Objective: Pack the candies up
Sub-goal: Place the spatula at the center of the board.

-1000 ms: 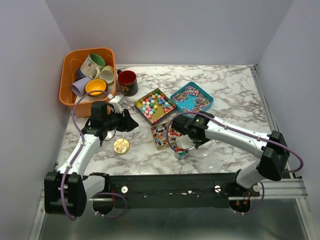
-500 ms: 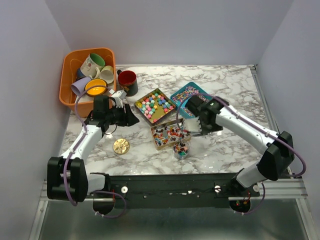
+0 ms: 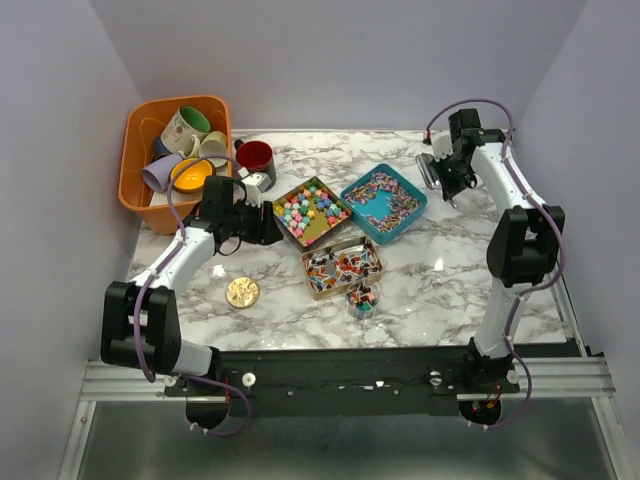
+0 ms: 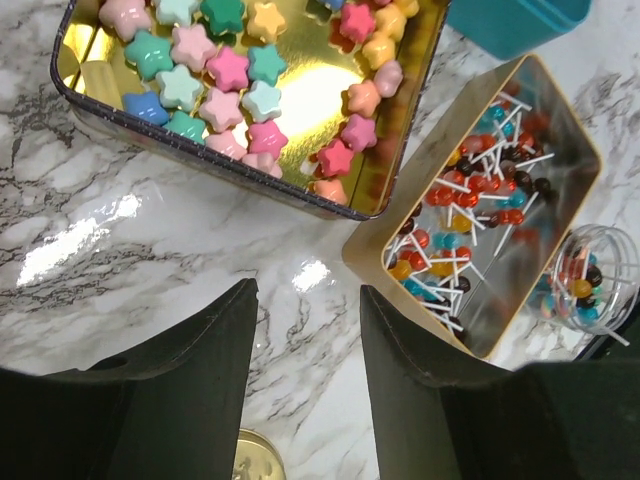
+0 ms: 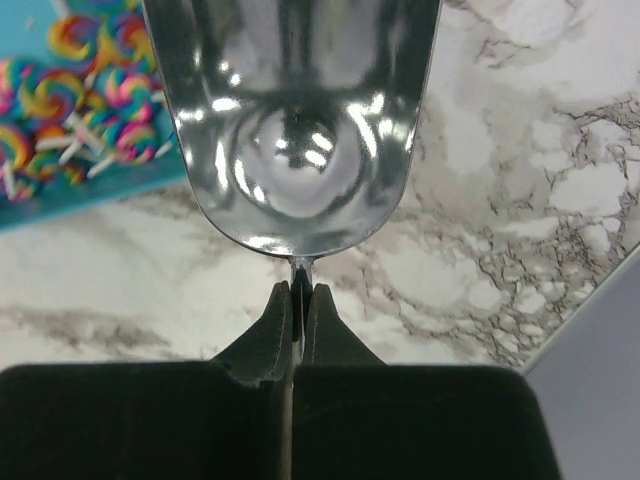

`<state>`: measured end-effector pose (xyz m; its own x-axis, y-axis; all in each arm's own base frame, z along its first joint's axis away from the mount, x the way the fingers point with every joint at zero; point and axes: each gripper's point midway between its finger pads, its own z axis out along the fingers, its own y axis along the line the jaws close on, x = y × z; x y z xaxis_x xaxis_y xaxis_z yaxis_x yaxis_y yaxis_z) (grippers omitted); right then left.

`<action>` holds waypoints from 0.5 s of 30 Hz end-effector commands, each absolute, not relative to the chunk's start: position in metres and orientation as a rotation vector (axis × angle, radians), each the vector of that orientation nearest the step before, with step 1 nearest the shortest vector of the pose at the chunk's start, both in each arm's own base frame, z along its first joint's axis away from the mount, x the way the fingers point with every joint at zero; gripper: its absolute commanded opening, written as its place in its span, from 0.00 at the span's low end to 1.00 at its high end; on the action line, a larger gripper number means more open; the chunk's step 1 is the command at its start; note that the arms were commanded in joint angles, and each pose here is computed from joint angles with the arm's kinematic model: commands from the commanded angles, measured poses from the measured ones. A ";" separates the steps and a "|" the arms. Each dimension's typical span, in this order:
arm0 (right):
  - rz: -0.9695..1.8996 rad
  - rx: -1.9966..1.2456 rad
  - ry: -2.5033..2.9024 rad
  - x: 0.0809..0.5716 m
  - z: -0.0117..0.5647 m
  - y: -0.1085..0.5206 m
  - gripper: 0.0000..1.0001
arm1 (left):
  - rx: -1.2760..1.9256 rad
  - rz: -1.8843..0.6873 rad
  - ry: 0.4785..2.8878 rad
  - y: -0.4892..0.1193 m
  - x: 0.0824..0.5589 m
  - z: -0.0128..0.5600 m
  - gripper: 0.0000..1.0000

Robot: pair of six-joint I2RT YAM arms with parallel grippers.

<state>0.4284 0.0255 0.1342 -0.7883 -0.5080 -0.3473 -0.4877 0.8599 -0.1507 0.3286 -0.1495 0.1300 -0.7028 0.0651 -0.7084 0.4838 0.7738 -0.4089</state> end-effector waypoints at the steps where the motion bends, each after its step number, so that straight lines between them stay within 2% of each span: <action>1: -0.064 -0.452 2.676 0.474 0.113 0.002 0.01 | 0.465 -0.663 2.316 -0.141 0.337 0.121 0.55; 9: -0.169 -0.481 2.758 0.492 0.059 -0.023 0.01 | 0.559 -0.641 2.341 -0.137 0.333 0.119 0.57; 15: -0.194 -0.426 2.776 0.485 0.054 -0.041 0.01 | 0.568 -0.586 2.383 -0.128 0.327 0.111 0.58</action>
<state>0.4798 -0.0232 0.0488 -0.8968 -0.3495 -0.2713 -0.3196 0.9357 -0.1491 0.3319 -0.1377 0.1164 -0.7165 0.2018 -0.6678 0.5188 0.7941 -0.3167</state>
